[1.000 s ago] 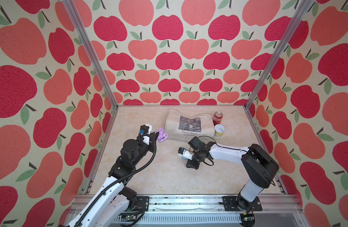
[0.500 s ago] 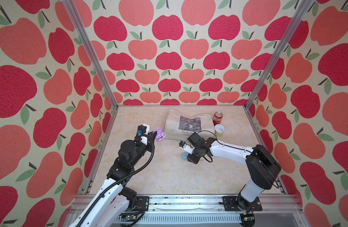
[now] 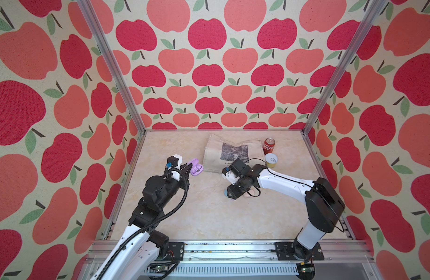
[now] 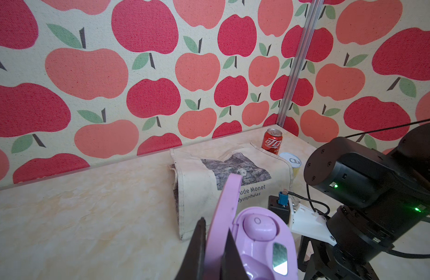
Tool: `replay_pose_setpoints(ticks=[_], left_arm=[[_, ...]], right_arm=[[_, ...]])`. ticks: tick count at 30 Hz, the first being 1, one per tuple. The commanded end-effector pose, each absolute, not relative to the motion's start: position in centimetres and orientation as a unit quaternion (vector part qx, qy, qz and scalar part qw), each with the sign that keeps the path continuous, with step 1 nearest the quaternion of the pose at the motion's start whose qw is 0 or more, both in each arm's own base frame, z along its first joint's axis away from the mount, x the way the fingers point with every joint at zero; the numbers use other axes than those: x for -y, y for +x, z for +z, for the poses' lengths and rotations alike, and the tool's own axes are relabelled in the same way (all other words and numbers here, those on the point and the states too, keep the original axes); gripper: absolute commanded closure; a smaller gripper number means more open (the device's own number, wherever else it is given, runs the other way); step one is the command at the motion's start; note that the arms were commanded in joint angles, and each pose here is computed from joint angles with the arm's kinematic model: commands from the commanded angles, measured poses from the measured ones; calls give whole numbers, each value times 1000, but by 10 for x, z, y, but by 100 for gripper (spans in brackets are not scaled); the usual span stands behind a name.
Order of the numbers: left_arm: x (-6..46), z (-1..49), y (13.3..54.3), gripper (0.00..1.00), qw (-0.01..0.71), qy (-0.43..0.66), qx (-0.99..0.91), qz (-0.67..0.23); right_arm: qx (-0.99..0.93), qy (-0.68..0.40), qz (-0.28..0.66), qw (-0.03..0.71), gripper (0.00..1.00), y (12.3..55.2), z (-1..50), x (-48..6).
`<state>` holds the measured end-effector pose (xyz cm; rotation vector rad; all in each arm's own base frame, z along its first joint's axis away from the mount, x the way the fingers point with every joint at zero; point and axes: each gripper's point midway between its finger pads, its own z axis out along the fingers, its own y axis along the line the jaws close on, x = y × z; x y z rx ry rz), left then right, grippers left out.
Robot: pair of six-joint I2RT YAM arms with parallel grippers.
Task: Insert wireless bluetooth earbuds into charging case
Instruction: Rotate the wireless bluetooth earbud at the center of the table.
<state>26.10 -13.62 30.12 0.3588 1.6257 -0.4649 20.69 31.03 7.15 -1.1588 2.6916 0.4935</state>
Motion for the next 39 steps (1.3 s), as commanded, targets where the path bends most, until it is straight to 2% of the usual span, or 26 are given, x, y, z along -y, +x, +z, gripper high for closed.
replay_pose_setpoints(ticks=[1,18,31,39], left_arm=[[137,300,258,100,649,162,-713,-211],[139,293,260,100,635,169,-724,-207],[139,294,261,100,631,174,-729,-202],[139,292,263,100,628,178,-731,-197]], right_arm=[[-884,-438,155,53,56,191,61,-295],[-885,-422,194,-16,50,192,28,-301],[-879,-397,253,-69,54,160,36,-314],[-887,-386,253,-26,57,175,58,-315]])
